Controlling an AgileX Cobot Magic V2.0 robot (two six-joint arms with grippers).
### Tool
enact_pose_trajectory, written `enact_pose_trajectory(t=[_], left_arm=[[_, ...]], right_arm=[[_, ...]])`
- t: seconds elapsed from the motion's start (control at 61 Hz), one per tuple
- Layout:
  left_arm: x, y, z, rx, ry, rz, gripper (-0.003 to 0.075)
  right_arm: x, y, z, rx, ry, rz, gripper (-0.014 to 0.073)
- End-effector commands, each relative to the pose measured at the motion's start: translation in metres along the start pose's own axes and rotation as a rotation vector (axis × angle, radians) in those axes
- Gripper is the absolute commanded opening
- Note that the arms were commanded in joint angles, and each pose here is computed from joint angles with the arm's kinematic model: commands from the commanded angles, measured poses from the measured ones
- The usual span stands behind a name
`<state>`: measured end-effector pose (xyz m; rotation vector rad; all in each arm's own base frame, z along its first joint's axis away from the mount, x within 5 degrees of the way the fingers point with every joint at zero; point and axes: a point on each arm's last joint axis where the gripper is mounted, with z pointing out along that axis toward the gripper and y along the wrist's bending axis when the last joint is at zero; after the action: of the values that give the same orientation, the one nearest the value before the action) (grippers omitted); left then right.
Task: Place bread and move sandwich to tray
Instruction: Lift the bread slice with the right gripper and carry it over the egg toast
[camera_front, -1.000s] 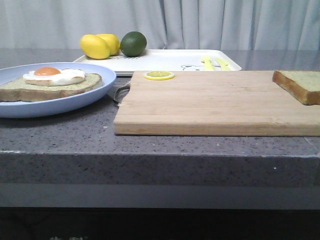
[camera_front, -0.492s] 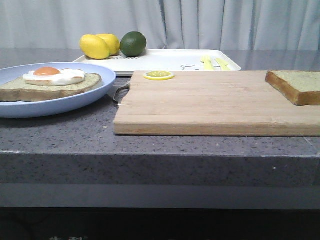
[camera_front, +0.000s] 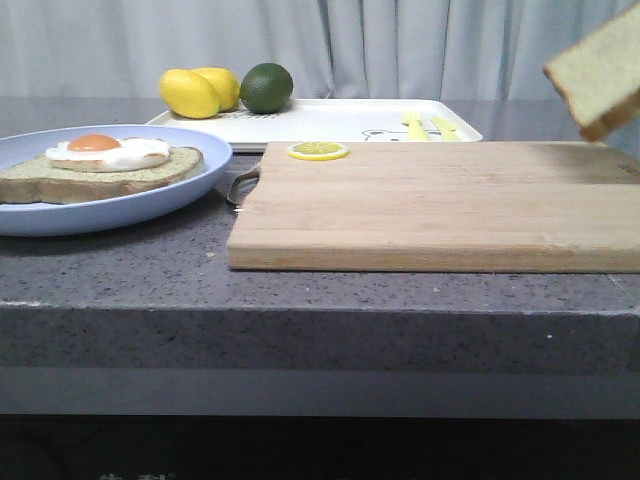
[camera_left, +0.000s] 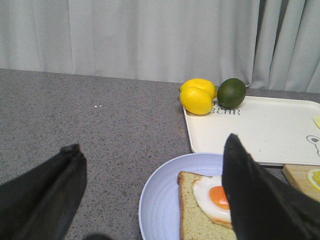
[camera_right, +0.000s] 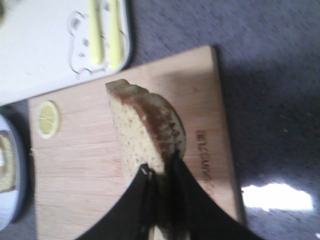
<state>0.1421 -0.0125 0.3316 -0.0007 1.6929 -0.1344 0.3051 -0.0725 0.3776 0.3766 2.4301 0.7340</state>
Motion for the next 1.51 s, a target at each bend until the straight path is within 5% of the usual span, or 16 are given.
enact_pose_trajectory(t=[0.0,0.213,0.459,0.77,1.016,1.492], left_arm=[[-0.019,-0.003,-0.002,0.015,-0.118,-0.009,0.0542],[-0.019,-0.003,-0.002,0.015,-0.118,-0.009,0.0542],[-0.019,-0.003,-0.002,0.015,-0.118,-0.009,0.0542],[-0.019,-0.003,-0.002,0.015,-0.118,-0.009,0.0542],[-0.019,-0.003,-0.002,0.015,-0.118,-0.009,0.0542],[-0.019,-0.003,-0.002,0.015,-0.118,-0.009,0.0542]], right_arm=[[0.010,0.039,-0.029,-0.191,0.004,-0.019,-0.0059],[0.019,0.089,-0.017,-0.440,0.030,-0.041,-0.0059],[0.060,0.162,0.042,-0.614,0.092,-0.027,-0.0059],[0.123,0.229,0.129,-0.696,0.231,0.123,-0.0057],[0.143,0.248,0.185,-0.638,0.205,0.234,-0.0057],[0.143,0.233,0.225,-0.543,0.169,0.299,-0.0057]])
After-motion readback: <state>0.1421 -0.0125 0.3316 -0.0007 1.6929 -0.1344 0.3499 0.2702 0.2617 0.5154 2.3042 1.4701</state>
